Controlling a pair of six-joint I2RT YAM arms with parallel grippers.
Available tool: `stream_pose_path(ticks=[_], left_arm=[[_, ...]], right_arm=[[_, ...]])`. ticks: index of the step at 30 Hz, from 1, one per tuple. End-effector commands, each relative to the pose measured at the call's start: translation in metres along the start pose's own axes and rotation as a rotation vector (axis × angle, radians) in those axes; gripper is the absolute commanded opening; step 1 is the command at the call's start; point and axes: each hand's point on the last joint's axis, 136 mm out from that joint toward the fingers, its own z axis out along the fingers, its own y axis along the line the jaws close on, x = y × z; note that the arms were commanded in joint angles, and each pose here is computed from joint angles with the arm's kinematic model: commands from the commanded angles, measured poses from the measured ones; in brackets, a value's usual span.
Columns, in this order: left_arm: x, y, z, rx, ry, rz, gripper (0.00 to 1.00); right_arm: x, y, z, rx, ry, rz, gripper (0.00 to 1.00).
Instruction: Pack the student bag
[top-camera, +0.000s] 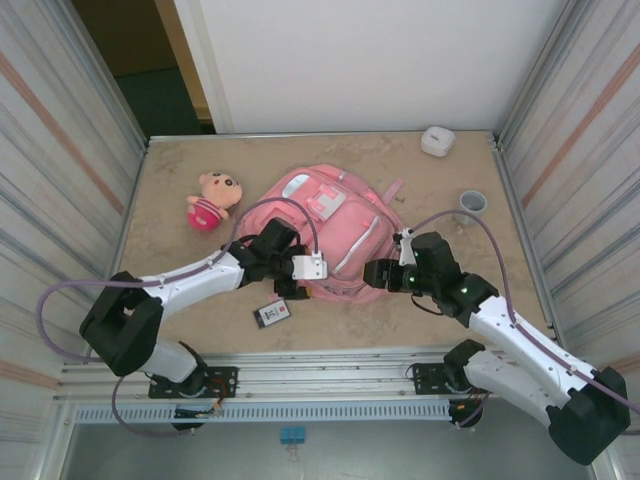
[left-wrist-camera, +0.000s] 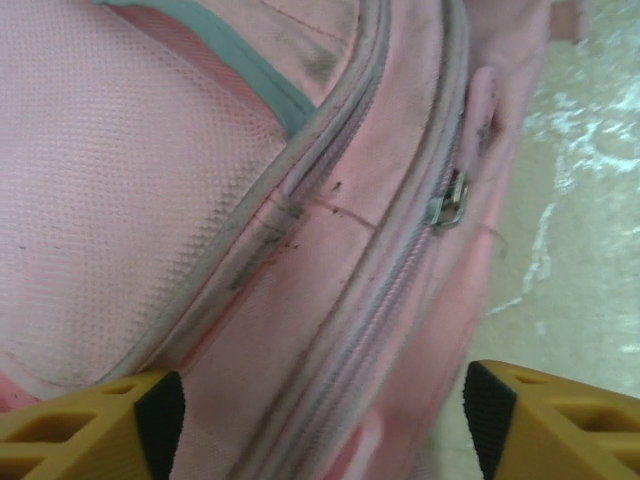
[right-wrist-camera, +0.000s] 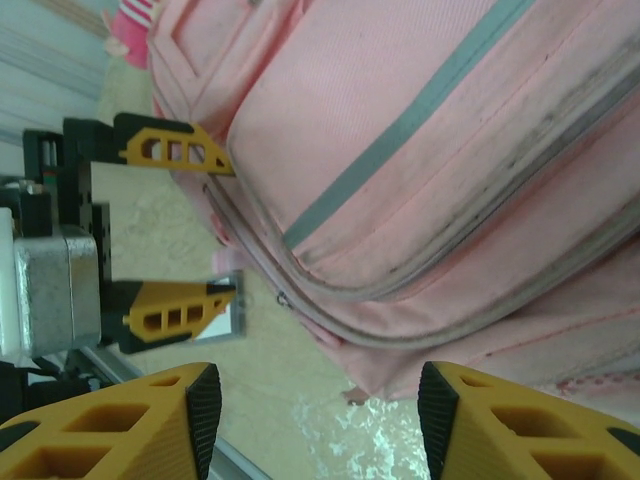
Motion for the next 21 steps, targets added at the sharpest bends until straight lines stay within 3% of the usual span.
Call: stream_pose_path(ticks=[1, 5, 9, 11, 13, 21], left_arm=[[-0.008, 0.031, 0.006, -0.141, -0.031, 0.046, 0.70], [-0.003, 0.032, 0.017, -0.157, -0.012, 0.042, 0.56], [-0.001, 0.029, 0.019, -0.170, 0.001, 0.039, 0.29], [-0.006, 0.027, 0.013, -0.164, -0.027, 0.005, 0.11], [-0.013, 0.024, 0.006, -0.157, -0.066, -0.026, 0.01], [-0.032, 0.013, -0.016, -0.092, -0.197, -0.151, 0.00]], right_arm=[[0.003, -0.004, 0.000, 0.022, 0.000, -0.021, 0.56], [0.003, -0.005, -0.001, 0.024, -0.009, -0.023, 0.55], [0.006, -0.005, -0.002, 0.018, -0.010, -0.022, 0.55], [0.009, -0.004, -0.002, 0.011, -0.003, -0.022, 0.55], [0.015, -0.005, -0.002, 0.011, 0.009, -0.017, 0.55], [0.028, 0.016, 0.010, -0.059, 0.063, -0.034, 0.57]])
